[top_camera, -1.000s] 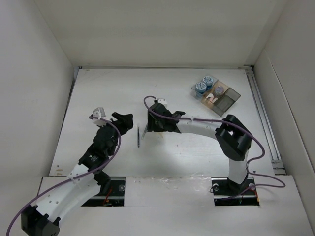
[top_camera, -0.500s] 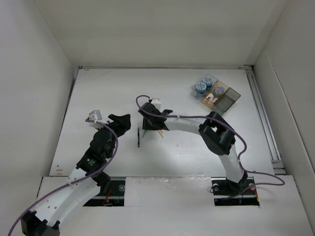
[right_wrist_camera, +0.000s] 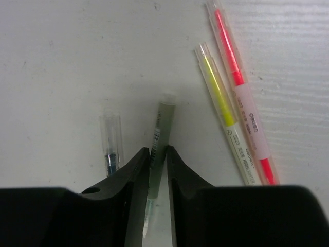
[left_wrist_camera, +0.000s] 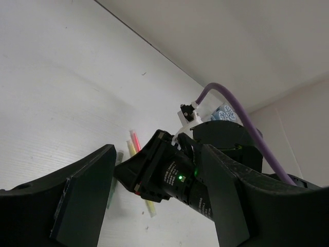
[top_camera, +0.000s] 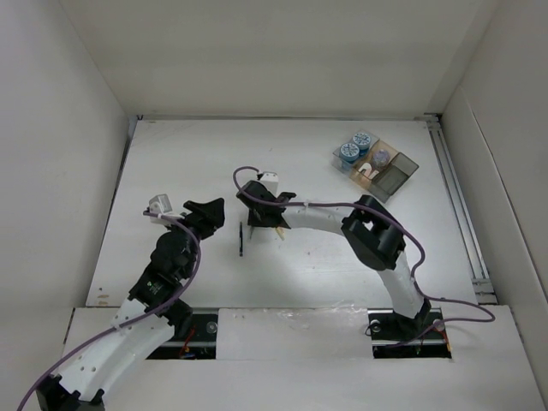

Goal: Sort the stationery into containers
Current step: Pick up the pen from the center of the board.

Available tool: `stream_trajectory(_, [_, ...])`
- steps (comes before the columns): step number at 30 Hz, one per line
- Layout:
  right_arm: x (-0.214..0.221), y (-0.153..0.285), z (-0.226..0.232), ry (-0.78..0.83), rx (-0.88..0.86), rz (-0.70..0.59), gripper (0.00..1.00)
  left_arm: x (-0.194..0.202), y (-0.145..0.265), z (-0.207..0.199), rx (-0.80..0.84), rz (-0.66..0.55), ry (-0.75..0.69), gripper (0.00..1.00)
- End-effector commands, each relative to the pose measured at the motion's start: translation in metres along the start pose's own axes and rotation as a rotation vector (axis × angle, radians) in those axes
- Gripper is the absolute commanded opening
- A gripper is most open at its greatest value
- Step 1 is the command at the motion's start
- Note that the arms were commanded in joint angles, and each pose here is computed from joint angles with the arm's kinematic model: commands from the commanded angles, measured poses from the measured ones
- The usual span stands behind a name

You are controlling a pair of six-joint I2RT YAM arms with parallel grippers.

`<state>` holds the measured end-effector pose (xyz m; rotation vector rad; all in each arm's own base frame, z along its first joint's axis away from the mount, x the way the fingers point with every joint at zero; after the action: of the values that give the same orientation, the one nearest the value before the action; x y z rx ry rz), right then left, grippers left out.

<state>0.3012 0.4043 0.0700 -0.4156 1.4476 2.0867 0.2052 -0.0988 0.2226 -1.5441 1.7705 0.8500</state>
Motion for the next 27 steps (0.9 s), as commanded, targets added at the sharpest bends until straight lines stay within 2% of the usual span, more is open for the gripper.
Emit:
stream_trajectory(1, [0.012,-0.001,-0.009,0.014,0.043,0.018,0.23,-0.004,0.001,-0.004,0.021,-0.024,0.021,0.64])
stream_trajectory(4, [0.010,0.004,-0.004,-0.007,0.006,0.020,0.07,-0.005,0.000,-0.003,0.014,-0.029,0.021,0.64])
stream_trajectory(5, [0.008,0.007,-0.002,-0.013,-0.008,0.012,0.06,-0.007,0.001,-0.003,0.019,-0.036,0.025,0.64])
stream_trajectory(10, [-0.024,0.043,0.025,-0.073,-0.125,-0.061,0.06,-0.005,0.002,0.000,0.008,-0.036,0.031,0.64])
stream_trajectory(13, [-0.058,0.078,0.042,-0.117,-0.186,-0.156,0.06,-0.005,0.003,-0.002,0.026,-0.042,0.040,0.64])
stream_trajectory(16, [-0.098,0.104,0.037,-0.162,-0.210,-0.239,0.05,-0.005,0.003,-0.004,0.039,-0.043,0.044,0.64])
stream_trajectory(19, [-0.144,0.119,0.002,-0.228,-0.168,-0.316,0.05,0.001,0.000,-0.003,0.038,-0.012,0.031,0.64])
stream_trajectory(20, [-0.161,0.114,-0.028,-0.266,-0.113,-0.341,0.04,0.000,-0.001,-0.005,0.036,-0.010,0.029,0.64])
stream_trajectory(22, [-0.190,0.137,-0.061,-0.331,-0.095,-0.406,0.04,0.001,-0.002,-0.007,0.047,-0.004,0.030,0.64])
stream_trajectory(23, [-0.214,0.139,-0.097,-0.389,-0.033,-0.459,0.04,0.003,-0.001,-0.009,0.066,0.011,0.029,0.64])
stream_trajectory(26, [-0.238,0.149,-0.163,-0.462,0.063,-0.546,0.05,0.004,-0.002,-0.011,0.072,0.018,0.029,0.64])
stream_trajectory(27, [-0.252,0.147,-0.203,-0.517,0.153,-0.589,0.05,0.007,-0.003,-0.011,0.073,0.031,0.024,0.64])
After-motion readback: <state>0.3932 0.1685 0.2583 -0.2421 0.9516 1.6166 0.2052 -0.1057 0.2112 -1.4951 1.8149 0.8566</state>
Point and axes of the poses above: each gripper's point midway between its finger pads, its own y axis back along the fingers, its own z axis along the line the jaws close on, x = y × z, the point moved 5 cm from there along y, back along the fingers, and after that the axes turned 8 degrees about -y, right-handed, at the moved point
